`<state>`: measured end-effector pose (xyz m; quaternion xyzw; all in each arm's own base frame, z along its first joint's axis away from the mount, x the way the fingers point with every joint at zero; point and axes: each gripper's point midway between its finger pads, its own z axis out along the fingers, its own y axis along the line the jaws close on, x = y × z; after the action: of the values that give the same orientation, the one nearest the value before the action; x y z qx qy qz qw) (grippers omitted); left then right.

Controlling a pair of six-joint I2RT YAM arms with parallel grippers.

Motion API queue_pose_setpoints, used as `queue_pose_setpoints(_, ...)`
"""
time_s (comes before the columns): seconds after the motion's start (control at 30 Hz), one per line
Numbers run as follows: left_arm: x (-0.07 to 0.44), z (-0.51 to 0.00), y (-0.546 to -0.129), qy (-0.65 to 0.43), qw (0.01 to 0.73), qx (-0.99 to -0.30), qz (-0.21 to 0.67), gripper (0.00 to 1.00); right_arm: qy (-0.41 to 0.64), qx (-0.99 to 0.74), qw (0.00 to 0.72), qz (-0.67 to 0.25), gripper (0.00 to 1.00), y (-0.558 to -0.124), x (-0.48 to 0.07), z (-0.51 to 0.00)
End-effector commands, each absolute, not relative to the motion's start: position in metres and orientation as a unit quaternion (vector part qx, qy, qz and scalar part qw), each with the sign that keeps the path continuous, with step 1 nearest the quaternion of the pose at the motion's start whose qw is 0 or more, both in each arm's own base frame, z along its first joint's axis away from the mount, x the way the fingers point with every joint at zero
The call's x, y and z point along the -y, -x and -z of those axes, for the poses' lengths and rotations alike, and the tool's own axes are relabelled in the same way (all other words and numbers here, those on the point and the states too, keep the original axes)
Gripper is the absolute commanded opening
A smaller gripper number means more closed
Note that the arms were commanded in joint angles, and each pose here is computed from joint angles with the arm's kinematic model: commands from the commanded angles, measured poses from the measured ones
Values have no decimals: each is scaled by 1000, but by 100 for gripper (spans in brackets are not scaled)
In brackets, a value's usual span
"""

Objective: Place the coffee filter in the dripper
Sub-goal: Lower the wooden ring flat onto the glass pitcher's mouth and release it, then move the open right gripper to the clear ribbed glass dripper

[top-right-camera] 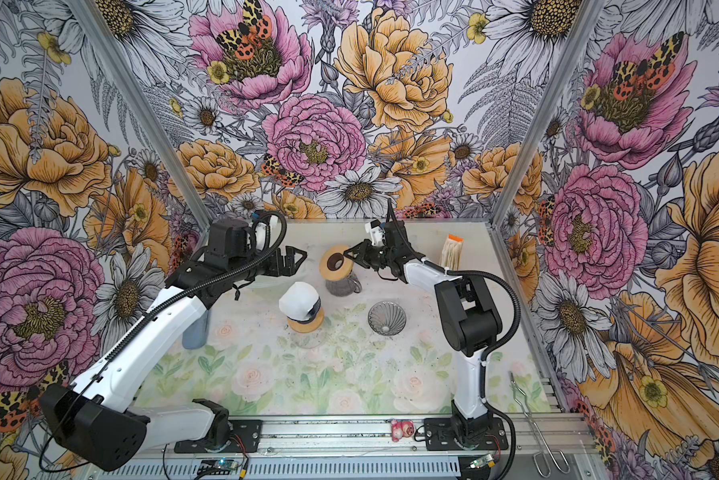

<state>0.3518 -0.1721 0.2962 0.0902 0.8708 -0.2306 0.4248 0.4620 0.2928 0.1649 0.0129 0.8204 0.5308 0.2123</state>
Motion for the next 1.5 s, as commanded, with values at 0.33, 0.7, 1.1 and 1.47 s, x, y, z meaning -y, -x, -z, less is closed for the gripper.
queue_pose_setpoints(0.33, 171, -296, -352, -83, 422, -873, 230, 99, -23, -809, 237, -538, 10, -474, -281, -161)
queue_pose_setpoints(0.7, 174, -295, -353, -84, 419, -874, 231, 99, -35, -813, 229, -534, 23, -473, -277, -147)
queue_pose_setpoints(1.1, 177, -294, -352, -85, 417, -875, 230, 99, -49, -818, 239, -521, 31, -472, -261, -143)
queue_pose_setpoints(1.47, 177, -296, -352, -87, 420, -874, 229, 99, -50, -828, 264, -492, 35, -466, -245, -155)
